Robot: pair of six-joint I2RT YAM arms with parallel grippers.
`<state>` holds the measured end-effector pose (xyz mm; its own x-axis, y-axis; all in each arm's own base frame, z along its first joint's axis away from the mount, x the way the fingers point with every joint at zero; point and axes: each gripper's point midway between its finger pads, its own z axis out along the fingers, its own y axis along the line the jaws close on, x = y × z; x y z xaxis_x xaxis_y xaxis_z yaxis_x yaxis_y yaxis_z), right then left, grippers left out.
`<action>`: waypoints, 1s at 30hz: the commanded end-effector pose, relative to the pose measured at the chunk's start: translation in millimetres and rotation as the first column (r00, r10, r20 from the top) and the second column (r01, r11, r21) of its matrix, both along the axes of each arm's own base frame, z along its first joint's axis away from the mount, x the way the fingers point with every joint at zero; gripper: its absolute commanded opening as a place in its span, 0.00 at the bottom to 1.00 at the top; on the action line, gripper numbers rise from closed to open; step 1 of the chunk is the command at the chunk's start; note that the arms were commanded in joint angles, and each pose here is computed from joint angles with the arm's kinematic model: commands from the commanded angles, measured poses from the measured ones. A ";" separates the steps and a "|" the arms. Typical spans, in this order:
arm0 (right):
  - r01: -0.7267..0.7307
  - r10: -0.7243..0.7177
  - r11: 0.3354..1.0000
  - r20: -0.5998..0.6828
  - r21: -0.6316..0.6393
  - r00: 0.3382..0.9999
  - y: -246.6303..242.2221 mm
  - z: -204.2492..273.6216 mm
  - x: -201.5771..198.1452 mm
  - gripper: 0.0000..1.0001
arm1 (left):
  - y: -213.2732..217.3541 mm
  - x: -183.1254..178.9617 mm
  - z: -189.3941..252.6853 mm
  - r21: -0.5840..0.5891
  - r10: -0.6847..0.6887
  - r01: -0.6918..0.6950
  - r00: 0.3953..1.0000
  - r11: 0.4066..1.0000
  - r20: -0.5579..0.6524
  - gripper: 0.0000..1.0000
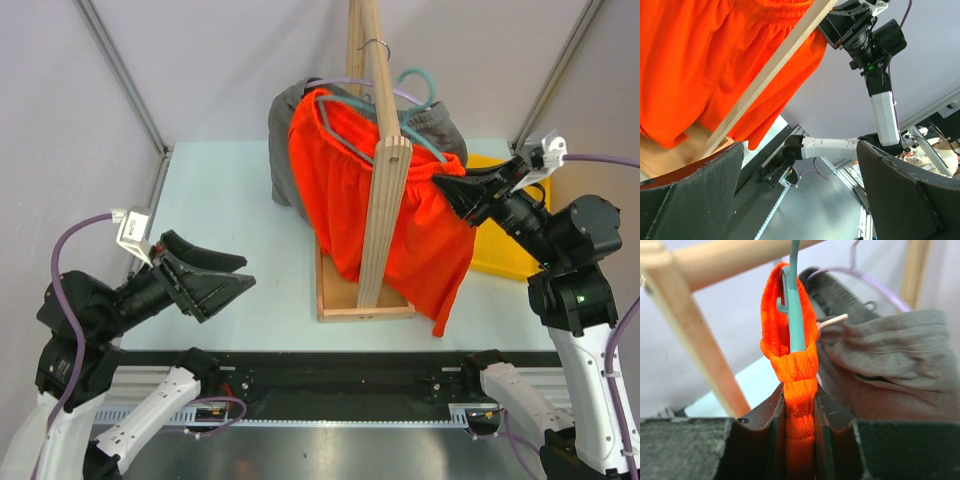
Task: Remove the shorts from the hanger
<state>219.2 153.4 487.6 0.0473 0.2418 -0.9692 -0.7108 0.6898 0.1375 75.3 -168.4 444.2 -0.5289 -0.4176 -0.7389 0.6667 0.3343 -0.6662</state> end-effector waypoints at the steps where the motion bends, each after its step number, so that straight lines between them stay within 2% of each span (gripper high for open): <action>1: 0.115 -0.152 0.968 0.156 0.224 0.976 -32.2 78.7 -17.1 0.00 | -12.9 19.8 9.6 -0.006 -0.017 0.017 0.999 1.000 0.051 1.00; 6: 0.128 -0.166 0.956 0.127 0.265 0.978 -37.2 83.9 -21.2 0.00 | -29.3 39.2 10.5 0.011 -0.059 0.058 0.995 0.998 0.084 1.00; 9: 0.206 -0.227 0.958 0.089 0.201 0.970 -46.9 60.3 -22.4 0.00 | -37.0 50.8 15.3 0.008 -0.069 0.069 0.991 0.998 0.115 1.00; 11: 0.243 -0.250 0.966 0.078 0.084 0.965 -49.2 27.6 -18.6 0.00 | -41.5 57.0 13.9 0.023 -0.080 0.078 0.989 0.997 0.123 0.99; 13: 0.261 -0.262 0.965 0.069 0.020 0.963 -53.4 5.5 -28.0 0.00 | -48.4 68.1 10.3 0.032 -0.090 0.086 0.989 0.996 0.119 0.98; 16: 0.144 -0.138 0.985 0.070 -0.093 0.988 -35.6 -30.9 -39.1 0.00 | -56.6 86.0 2.2 0.038 -0.082 0.078 0.990 0.996 0.115 0.95; 17: 0.050 -0.039 0.990 0.082 -0.129 0.996 -22.4 -38.5 -48.7 0.00 | -58.3 91.0 -1.2 0.041 -0.076 0.072 0.991 0.997 0.112 0.93; 20: -0.070 0.078 0.981 0.039 -0.182 0.996 -6.7 -64.6 -52.4 0.00 | -65.4 102.8 -5.2 0.047 -0.082 0.077 0.990 0.996 0.115 0.91; 22: -0.090 0.091 0.976 -0.001 -0.198 0.996 -3.6 -78.4 -44.4 0.00 | -68.6 106.3 -4.7 0.057 -0.093 0.087 0.988 0.995 0.126 0.90; 25: -0.130 0.137 0.962 0.015 -0.239 0.990 3.3 -87.7 -34.7 0.00 | -73.3 116.1 -7.6 0.084 -0.096 0.086 0.987 0.993 0.125 0.88; 30: -0.240 0.249 0.946 0.012 -0.217 0.969 23.2 -85.2 -13.4 0.00 | -80.2 131.7 -8.7 0.072 -0.083 0.072 0.984 0.995 0.160 0.83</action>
<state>199.5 158.8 365.5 -0.1163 0.0097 -0.9932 -0.7833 0.6139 0.0977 203.9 -247.9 408.1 -0.5511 -0.2936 -0.7811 0.7015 0.3439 -0.6242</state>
